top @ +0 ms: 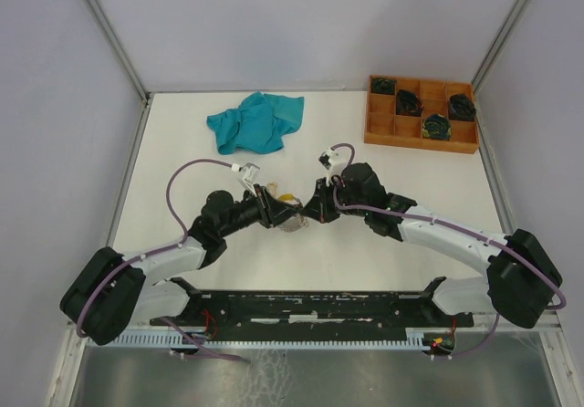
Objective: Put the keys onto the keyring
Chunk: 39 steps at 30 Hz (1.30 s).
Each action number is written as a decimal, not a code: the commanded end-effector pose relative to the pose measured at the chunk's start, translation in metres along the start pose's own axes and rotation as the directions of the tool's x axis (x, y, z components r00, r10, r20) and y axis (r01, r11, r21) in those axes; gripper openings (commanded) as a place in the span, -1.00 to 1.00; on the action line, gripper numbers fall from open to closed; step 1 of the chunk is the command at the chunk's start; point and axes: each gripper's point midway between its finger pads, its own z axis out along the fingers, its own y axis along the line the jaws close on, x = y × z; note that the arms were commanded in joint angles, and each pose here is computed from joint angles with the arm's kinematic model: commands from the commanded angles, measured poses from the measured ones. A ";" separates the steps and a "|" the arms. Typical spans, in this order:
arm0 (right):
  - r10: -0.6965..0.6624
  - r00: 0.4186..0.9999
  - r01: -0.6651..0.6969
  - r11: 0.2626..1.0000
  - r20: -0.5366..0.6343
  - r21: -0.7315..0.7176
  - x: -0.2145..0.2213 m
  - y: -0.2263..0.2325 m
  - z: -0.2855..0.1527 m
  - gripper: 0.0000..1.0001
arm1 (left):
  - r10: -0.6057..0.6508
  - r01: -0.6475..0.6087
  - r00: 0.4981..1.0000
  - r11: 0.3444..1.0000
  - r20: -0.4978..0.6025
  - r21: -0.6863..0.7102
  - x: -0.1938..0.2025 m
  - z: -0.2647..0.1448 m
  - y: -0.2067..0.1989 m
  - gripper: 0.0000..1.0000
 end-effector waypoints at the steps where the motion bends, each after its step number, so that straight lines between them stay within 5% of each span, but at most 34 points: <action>1: -0.005 0.996 0.011 0.998 0.089 -0.064 -0.023 0.015 -0.002 -0.90 | -0.026 0.025 0.999 0.998 0.023 0.049 -0.007 0.003 -0.008 -0.32; 22: 0.106 0.985 -0.085 0.985 0.133 -0.152 -0.026 0.014 0.005 -0.74 | -0.101 0.093 0.994 0.984 0.044 0.152 -0.013 0.005 -0.025 -0.56; 28: 0.114 0.982 -0.092 0.984 0.147 -0.151 -0.028 0.010 0.002 -0.62 | -0.121 0.111 0.990 0.984 0.068 0.136 -0.013 0.002 -0.020 -0.94; 39: 0.102 0.981 -0.073 0.982 0.165 -0.175 -0.033 0.014 -0.007 -0.26 | -0.147 0.139 0.984 0.987 0.097 0.084 -0.011 -0.002 -0.006 -0.95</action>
